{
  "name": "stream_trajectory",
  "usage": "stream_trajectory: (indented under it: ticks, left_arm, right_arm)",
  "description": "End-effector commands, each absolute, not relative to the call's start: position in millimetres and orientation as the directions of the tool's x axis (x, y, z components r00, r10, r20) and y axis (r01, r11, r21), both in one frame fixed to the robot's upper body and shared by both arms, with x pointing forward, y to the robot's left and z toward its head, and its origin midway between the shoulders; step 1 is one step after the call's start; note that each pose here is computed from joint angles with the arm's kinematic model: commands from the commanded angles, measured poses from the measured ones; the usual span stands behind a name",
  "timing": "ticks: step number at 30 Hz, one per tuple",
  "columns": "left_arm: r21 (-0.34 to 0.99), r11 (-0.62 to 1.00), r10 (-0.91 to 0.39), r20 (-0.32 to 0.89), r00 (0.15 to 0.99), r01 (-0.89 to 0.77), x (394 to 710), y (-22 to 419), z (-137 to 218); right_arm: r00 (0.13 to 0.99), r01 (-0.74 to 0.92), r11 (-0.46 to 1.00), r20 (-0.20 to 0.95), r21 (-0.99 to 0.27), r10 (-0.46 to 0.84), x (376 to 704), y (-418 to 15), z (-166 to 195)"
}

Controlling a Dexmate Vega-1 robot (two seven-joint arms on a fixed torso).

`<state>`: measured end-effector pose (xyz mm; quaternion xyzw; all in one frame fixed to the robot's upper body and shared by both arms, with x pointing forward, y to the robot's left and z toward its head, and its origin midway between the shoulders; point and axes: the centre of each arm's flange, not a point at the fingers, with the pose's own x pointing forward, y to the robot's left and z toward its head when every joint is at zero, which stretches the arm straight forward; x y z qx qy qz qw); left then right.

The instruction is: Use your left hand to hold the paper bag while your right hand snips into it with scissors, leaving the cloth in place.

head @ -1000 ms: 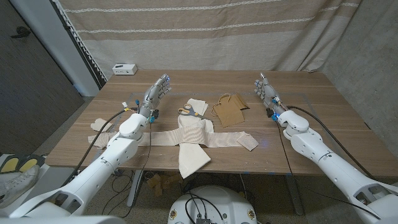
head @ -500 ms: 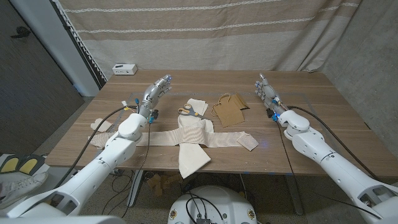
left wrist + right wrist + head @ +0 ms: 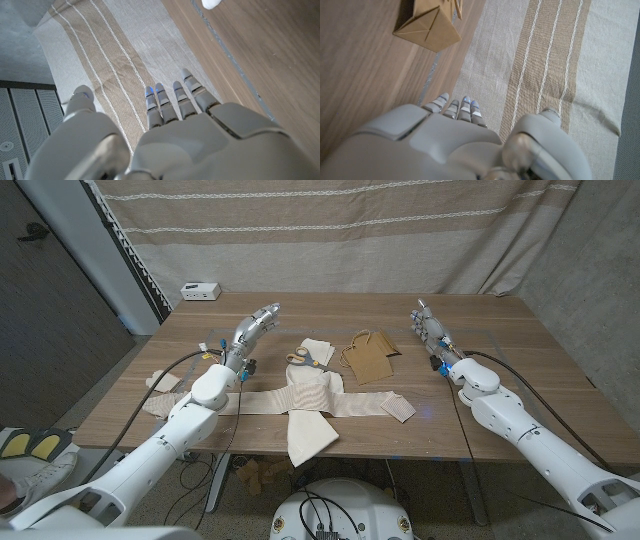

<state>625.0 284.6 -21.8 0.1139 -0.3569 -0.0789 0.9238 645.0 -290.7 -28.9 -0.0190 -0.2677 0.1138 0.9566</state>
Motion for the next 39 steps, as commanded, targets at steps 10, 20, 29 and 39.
stream_trajectory:
  ticks: [10,20,29,39]
  left_arm:
    - [0.415,0.910,-0.285,0.650,0.704,-0.014,615.6,277.6,-15.7]
    - [0.480,0.876,-0.318,0.647,0.693,-0.046,611.9,272.0,-11.4]
    - [0.563,0.821,-0.351,0.631,0.692,-0.097,609.7,264.5,-2.6]
    - [0.586,0.803,-0.362,0.625,0.691,-0.109,609.2,259.1,1.9]
  right_arm:
    - [0.828,-0.209,0.971,0.507,-0.113,0.237,640.2,-298.4,-38.8]
    - [0.821,-0.215,0.970,0.517,-0.115,0.243,636.9,-296.5,-39.2]
    - [0.818,-0.210,0.969,0.519,-0.129,0.247,635.6,-297.5,-36.9]
    - [0.820,-0.205,0.971,0.519,-0.124,0.240,632.2,-300.8,-37.6]
